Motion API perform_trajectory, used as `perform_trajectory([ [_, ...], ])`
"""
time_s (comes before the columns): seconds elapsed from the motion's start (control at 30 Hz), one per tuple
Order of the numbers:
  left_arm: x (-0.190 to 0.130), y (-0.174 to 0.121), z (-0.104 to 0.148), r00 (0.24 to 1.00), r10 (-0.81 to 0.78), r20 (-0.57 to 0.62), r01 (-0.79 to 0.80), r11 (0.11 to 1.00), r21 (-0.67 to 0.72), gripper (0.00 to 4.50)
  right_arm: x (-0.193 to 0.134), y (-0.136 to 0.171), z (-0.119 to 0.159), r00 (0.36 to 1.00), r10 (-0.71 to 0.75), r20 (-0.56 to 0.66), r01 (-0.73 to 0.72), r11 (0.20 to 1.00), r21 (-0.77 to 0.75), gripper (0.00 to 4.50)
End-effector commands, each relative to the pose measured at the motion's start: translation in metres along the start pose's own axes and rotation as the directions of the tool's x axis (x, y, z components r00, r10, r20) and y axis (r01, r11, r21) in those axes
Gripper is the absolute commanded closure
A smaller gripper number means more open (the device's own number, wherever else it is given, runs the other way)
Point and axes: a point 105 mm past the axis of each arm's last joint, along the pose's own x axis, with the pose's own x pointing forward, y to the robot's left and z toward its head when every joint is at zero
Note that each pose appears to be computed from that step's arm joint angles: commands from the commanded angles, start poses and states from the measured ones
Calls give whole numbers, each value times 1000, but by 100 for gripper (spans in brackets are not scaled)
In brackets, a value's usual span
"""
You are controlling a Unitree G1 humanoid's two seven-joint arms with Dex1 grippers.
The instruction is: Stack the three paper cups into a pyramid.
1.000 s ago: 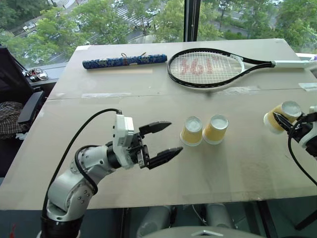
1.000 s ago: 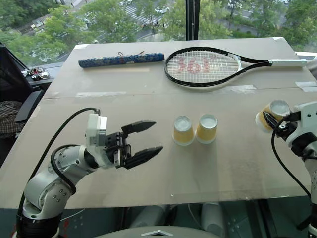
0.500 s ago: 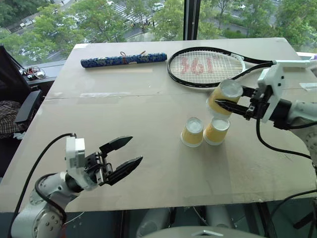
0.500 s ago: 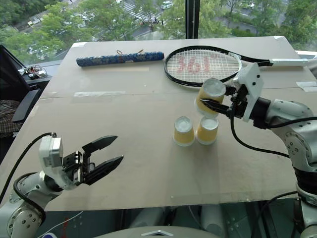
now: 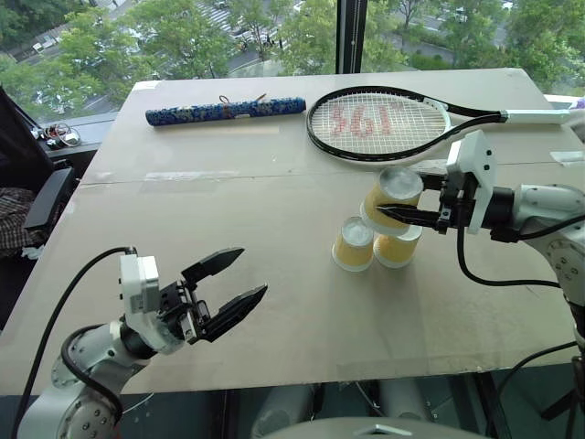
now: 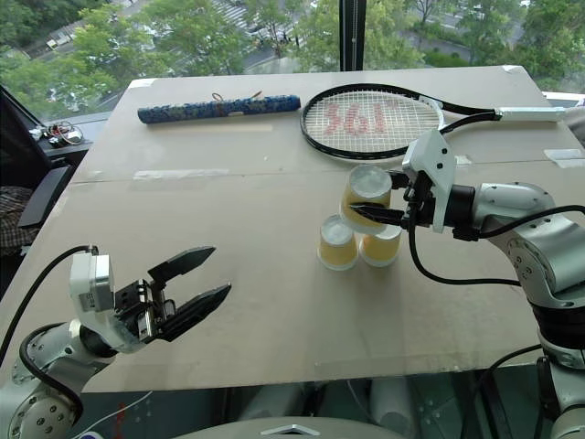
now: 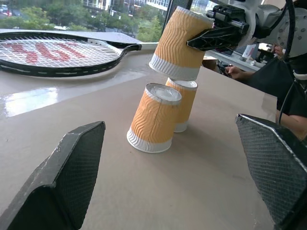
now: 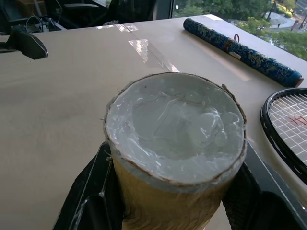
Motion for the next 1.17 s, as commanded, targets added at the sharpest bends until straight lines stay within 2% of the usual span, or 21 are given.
perform_trajectory([
  [0.03,6,-5,9,1000,-26,9,26,999,30,0,2,6,9,1000,29,4,-29,998,-56,261],
  [0.13,8,-4,10,1000,-28,9,27,999,33,0,5,4,-1,999,28,-26,-29,999,-34,261],
  [0.27,10,-4,10,999,-33,9,33,999,35,0,5,5,-9,998,39,-43,-40,999,-32,74],
  [0.33,10,-3,11,999,-34,9,33,999,35,0,3,4,-7,999,27,-36,-29,998,-49,3],
  [0.5,10,-3,8,1000,-25,-2,25,999,28,0,-21,-5,11,998,-31,47,34,997,-62,3],
  [0.67,10,1,-15,995,54,-86,-54,999,-5,0,-59,-2,13,991,-80,110,82,996,-20,3],
  [0.8,1,6,-34,980,131,-151,-134,991,-4,0,-88,11,-20,990,-133,43,132,991,11,3],
  [1.03,-35,20,-54,934,258,-246,-269,963,-11,0,-138,34,-102,946,-276,-169,296,949,109,3],
  [1.17,-48,22,-62,914,281,-292,-297,955,-8,0,-150,38,-130,917,-317,-240,348,932,99,3],
])
